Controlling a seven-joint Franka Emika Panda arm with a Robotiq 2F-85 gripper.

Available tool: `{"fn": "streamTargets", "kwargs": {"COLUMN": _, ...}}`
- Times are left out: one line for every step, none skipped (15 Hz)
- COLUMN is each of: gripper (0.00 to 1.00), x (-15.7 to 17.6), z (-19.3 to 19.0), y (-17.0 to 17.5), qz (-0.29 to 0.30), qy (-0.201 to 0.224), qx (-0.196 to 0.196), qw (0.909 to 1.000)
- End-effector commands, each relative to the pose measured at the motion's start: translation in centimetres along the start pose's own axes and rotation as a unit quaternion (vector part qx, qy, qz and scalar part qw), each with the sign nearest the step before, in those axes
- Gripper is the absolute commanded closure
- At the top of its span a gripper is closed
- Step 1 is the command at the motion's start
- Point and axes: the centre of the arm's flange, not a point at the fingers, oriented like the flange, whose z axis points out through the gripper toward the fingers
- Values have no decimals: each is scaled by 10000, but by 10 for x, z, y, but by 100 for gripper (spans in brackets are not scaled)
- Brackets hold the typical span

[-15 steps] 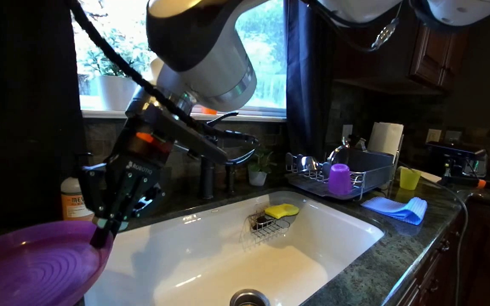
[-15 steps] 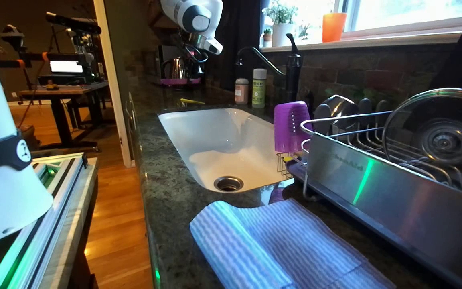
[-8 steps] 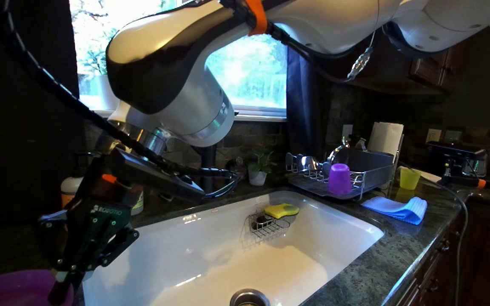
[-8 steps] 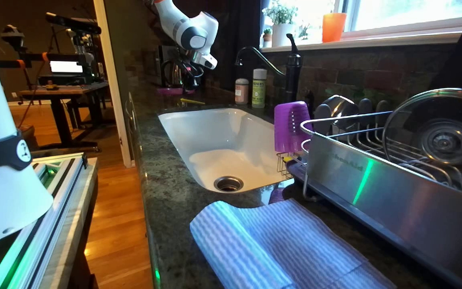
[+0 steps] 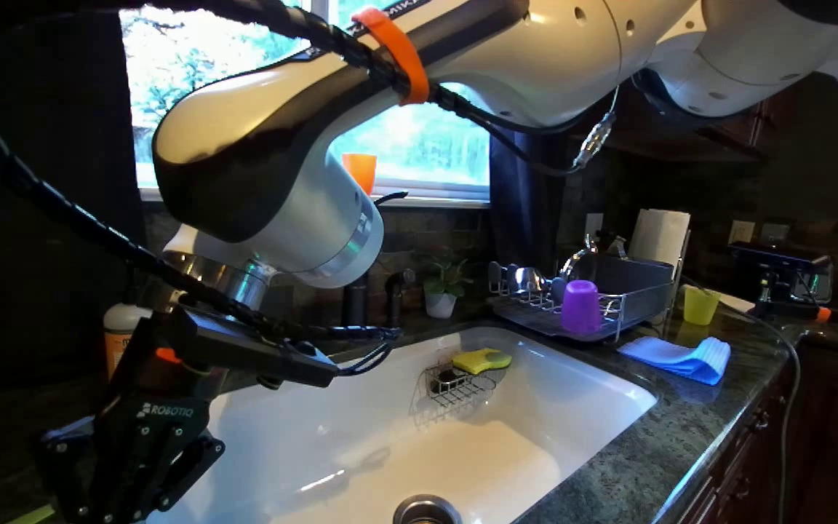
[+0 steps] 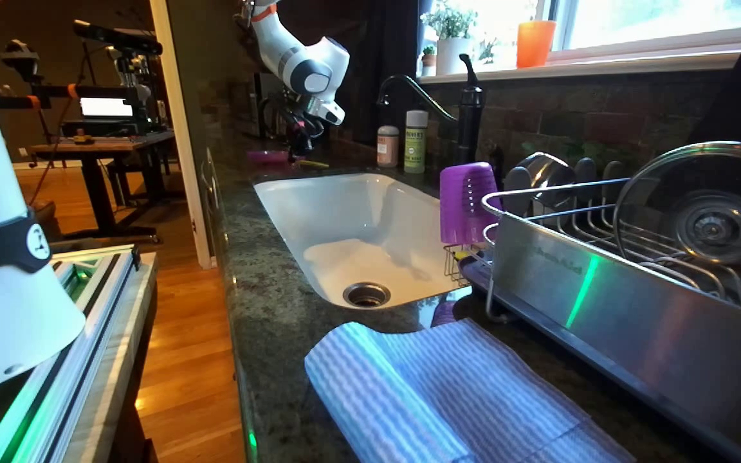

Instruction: Remove the purple plate from the drying rack and put it on the left side of the cabinet

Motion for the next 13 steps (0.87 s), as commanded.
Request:
{"fn": "streamTargets", "kwargs": {"gripper": 83, "x": 0, "z": 8, "y": -1, "qz": -195, "qy": -416, "qx": -60, "qw": 9989}}
{"fn": "streamTargets", "kwargs": {"gripper": 66, "x": -1, "z": 7, "y": 0, "qz": -200, "qy": -487, "qx": -61, "qw": 9986}}
{"fn": "streamTargets", "kwargs": {"gripper": 60, "x": -2, "z": 2, "y": 1, "qz": -146, "qy": -566, "qx": -88, "qw": 9983}}
{"fn": "streamTargets", "kwargs": {"gripper": 53, "x": -4, "z": -6, "y": 2, "qz": -55, "qy": -630, "qx": -114, "qw": 9979}}
{"fn": "streamTargets", "kwargs": {"gripper": 45, "x": -4, "z": -15, "y": 2, "qz": -1, "qy": -646, "qx": -150, "qw": 9978}}
{"fn": "streamTargets", "kwargs": {"gripper": 38, "x": -7, "z": -30, "y": -1, "qz": 65, "qy": -587, "qx": -232, "qw": 9980}}
{"fn": "streamTargets", "kwargs": {"gripper": 29, "x": -9, "z": -47, "y": -6, "qz": 111, "qy": -404, "qx": -297, "qw": 9987}}
{"fn": "streamTargets", "kwargs": {"gripper": 23, "x": -11, "z": -64, "y": -13, "qz": 101, "qy": -216, "qx": -352, "qw": 9991}}
{"fn": "streamTargets", "kwargs": {"gripper": 16, "x": -17, "z": -85, "y": -25, "qz": 27, "qy": -76, "qx": -517, "qw": 9986}}
{"fn": "streamTargets", "kwargs": {"gripper": 7, "x": -21, "z": -102, "y": -35, "qz": -109, "qy": 12, "qx": -594, "qw": 9982}}
{"fn": "streamTargets", "kwargs": {"gripper": 1, "x": -25, "z": -117, "y": -46, "qz": -235, "qy": 98, "qx": -615, "qw": 9978}}
{"fn": "streamTargets", "kwargs": {"gripper": 0, "x": -3, "z": -89, "y": -29, "qz": -146, "qy": 32, "qx": -363, "qw": 9992}}
{"fn": "streamTargets", "kwargs": {"gripper": 10, "x": -6, "z": -104, "y": -39, "qz": -199, "qy": 122, "qx": -368, "qw": 9991}}
